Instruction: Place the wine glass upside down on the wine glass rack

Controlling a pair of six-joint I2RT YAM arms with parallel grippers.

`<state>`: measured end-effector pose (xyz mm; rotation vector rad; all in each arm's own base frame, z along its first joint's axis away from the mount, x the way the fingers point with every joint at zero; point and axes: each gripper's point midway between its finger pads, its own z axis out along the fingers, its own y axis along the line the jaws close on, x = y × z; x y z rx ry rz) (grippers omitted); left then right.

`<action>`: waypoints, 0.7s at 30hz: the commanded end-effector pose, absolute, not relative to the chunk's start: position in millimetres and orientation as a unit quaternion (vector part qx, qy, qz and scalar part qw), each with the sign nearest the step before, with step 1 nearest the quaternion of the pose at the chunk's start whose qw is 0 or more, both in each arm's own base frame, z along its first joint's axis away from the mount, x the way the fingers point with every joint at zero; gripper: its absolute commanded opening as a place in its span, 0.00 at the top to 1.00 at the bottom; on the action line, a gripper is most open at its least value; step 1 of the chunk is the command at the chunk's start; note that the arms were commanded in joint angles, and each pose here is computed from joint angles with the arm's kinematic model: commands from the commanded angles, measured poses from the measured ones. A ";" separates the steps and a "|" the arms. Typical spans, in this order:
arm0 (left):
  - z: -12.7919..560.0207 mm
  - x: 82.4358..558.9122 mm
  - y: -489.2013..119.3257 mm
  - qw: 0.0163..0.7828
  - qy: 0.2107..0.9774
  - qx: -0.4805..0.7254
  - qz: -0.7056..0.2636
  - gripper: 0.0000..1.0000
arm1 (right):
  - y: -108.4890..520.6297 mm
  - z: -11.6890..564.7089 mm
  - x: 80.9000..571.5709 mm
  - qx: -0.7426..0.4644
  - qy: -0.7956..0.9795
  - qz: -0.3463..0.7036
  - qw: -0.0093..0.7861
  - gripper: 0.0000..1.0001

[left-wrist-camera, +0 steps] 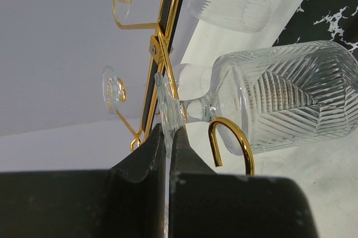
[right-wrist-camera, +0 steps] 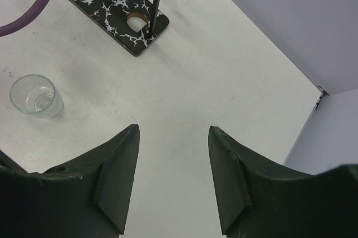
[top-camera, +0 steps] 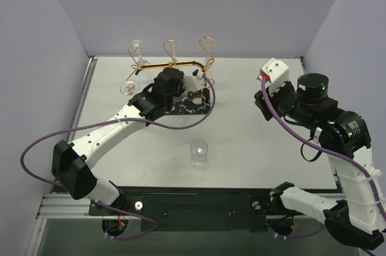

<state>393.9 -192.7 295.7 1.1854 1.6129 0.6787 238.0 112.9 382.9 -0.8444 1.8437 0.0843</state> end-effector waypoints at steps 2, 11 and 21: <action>332.6 392.8 -183.8 0.543 0.658 0.438 0.283 1.00 | 113.2 389.1 239.2 -0.348 0.763 0.038 0.543 0.52; 334.2 382.2 -175.2 0.540 0.660 0.438 0.285 1.00 | 112.8 388.4 239.5 -0.347 0.763 0.040 0.544 0.52; 329.5 376.5 -176.4 0.524 0.647 0.464 0.302 1.00 | 111.9 387.5 238.4 -0.346 0.763 0.040 0.544 0.52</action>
